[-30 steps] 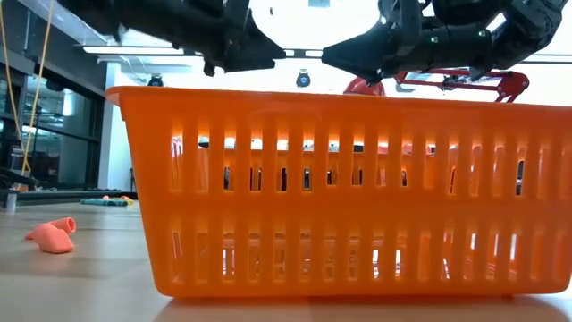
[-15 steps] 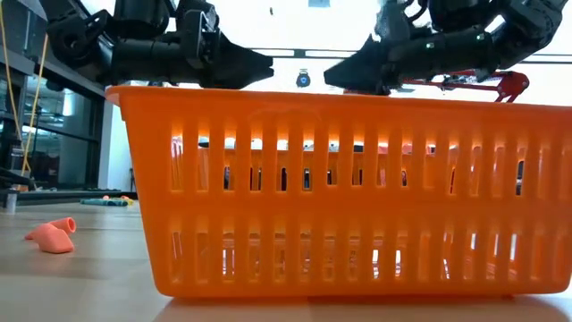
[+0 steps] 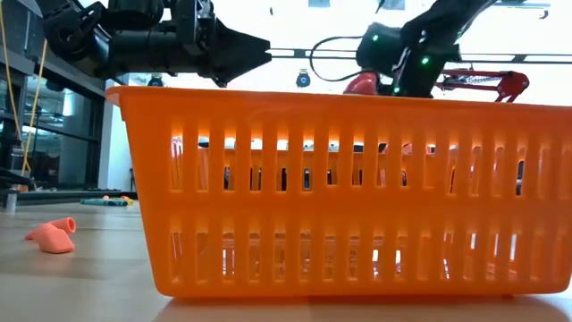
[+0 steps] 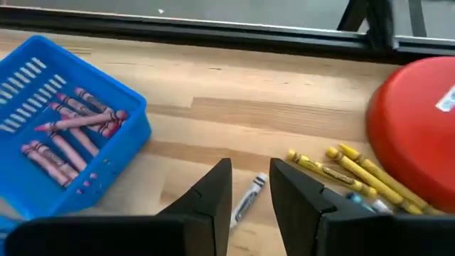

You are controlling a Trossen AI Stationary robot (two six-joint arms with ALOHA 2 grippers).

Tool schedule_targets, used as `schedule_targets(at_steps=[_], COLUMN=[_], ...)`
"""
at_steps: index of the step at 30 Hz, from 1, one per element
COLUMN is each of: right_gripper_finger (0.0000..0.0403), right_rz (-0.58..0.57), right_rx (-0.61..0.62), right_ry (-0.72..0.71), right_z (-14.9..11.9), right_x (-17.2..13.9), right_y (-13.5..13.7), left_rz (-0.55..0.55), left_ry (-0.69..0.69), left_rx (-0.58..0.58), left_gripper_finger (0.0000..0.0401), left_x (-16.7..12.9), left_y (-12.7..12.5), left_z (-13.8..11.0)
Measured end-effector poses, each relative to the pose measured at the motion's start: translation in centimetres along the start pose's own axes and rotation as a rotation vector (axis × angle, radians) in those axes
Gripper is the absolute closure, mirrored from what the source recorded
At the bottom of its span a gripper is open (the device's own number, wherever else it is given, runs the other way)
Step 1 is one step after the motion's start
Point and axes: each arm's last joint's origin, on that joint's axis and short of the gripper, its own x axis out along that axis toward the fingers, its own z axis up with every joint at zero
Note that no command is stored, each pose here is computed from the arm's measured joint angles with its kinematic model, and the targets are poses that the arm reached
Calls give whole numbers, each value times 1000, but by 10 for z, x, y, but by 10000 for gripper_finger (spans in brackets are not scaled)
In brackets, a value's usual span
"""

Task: Sort crayons
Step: Put the white crayon into the black bin

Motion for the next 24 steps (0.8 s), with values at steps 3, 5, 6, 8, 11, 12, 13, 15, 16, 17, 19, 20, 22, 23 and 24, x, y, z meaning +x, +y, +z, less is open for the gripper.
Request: schedule_targets(at_steps=[3, 5, 6, 8, 11, 12, 13, 15, 16, 17, 19, 20, 22, 23, 24], right_gripper_finger=[311, 311, 311, 311, 311, 311, 311, 311, 311, 311, 311, 311, 311, 311, 311], right_rz=[-32, -60, -74, -104, -143, -149, -149, -133, -126, -126, -135, -141, -145, -145, -140], right_rx=[7, 61, 78, 107, 144, 154, 166, 180, 180, 177, 174, 175, 186, 188, 187], right_ry=[11, 34, 55, 89, 128, 136, 135, 133, 144, 154, 172, 176, 177, 176, 174], right_z=[-2, -5, -8, -13, -20, -22, -24, -25, -26, -28, -31, -32, -34, -35, -35], right_x=[15, 26, 32, 44, 60, 64, 68, 73, 75, 77, 78, 78, 78, 78, 78], right_y=[2, 2, 1, 0, -2, -2, -1, 2, 2, 3, 2, 2, 3, 3, 4], left_rz=[-1, -2, -2, -3, -4, -4, -3, -3, -3, -3, -3, -3, -3, -3, -3], left_ry=[8, 22, 25, 35, 48, 46, 46, 45, 42, 40, 41, 41, 41, 41, 41], left_rx=[-1, -2, -2, -3, -4, -4, -4, -3, -3, -2, 13, 19, 20, 20, 20], left_gripper_finger=[224, 224, 224, 224, 224, 224, 224, 224, 224, 224, 224, 224, 224, 224, 224], left_x=[0, 0, 0, 0, 0, 0, 0, 0, 0, 0, 0, 0, 0, 0, 0], left_y=[0, 0, 0, 0, 0, 0, 0, 0, 0, 0, 0, 0, 0, 0, 0], left_z=[-1, -2, -2, -3, -4, -4, -4, -4, -4, -4, -4, -4, -4, -4, -4])
